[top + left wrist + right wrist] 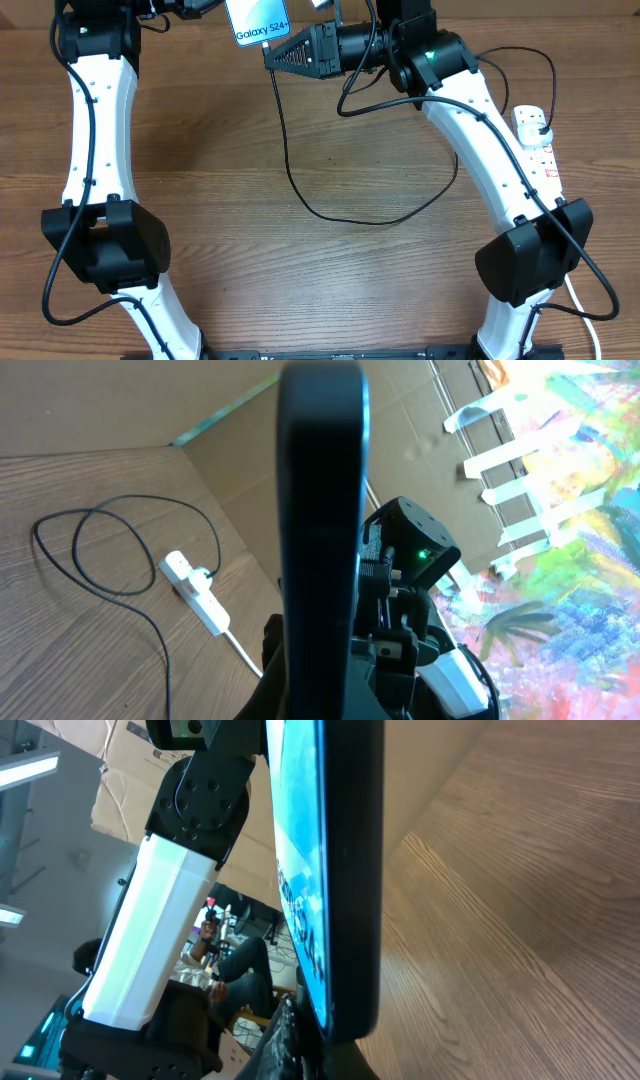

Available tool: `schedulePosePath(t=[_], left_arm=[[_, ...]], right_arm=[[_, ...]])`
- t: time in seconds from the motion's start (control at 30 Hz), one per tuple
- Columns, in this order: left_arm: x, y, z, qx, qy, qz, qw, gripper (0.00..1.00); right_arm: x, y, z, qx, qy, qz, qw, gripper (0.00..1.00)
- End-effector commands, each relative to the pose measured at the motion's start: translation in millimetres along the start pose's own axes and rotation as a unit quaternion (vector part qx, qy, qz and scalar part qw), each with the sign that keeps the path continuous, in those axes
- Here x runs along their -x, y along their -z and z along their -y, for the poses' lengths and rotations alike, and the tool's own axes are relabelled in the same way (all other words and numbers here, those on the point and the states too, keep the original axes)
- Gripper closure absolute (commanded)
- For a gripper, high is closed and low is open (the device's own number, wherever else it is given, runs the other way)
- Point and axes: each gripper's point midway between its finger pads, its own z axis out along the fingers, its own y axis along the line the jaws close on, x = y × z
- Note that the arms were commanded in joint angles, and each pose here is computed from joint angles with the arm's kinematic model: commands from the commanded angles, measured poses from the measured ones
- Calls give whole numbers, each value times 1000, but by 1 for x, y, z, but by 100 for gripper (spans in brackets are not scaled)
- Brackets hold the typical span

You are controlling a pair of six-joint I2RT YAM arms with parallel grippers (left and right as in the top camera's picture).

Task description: Plug charger to phone and switch on socket

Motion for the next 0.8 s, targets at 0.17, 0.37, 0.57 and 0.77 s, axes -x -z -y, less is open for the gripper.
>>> schedulePosePath(t=[0.17, 0.37, 0.57, 0.77], left_arm=[[-8, -5, 21, -17, -23, -27, 999, 96], [-9, -5, 21, -17, -23, -28, 999, 96], [-9, -6, 21, -17, -13, -28, 999, 96], [-9, -6, 21, -17, -5, -29, 999, 96]], right_arm=[[16, 12, 4, -14, 22, 28, 999, 96], [17, 12, 4, -14, 22, 28, 999, 96], [20, 12, 4, -16, 18, 34, 999, 96], [12, 11, 9, -23, -8, 24, 999, 96]])
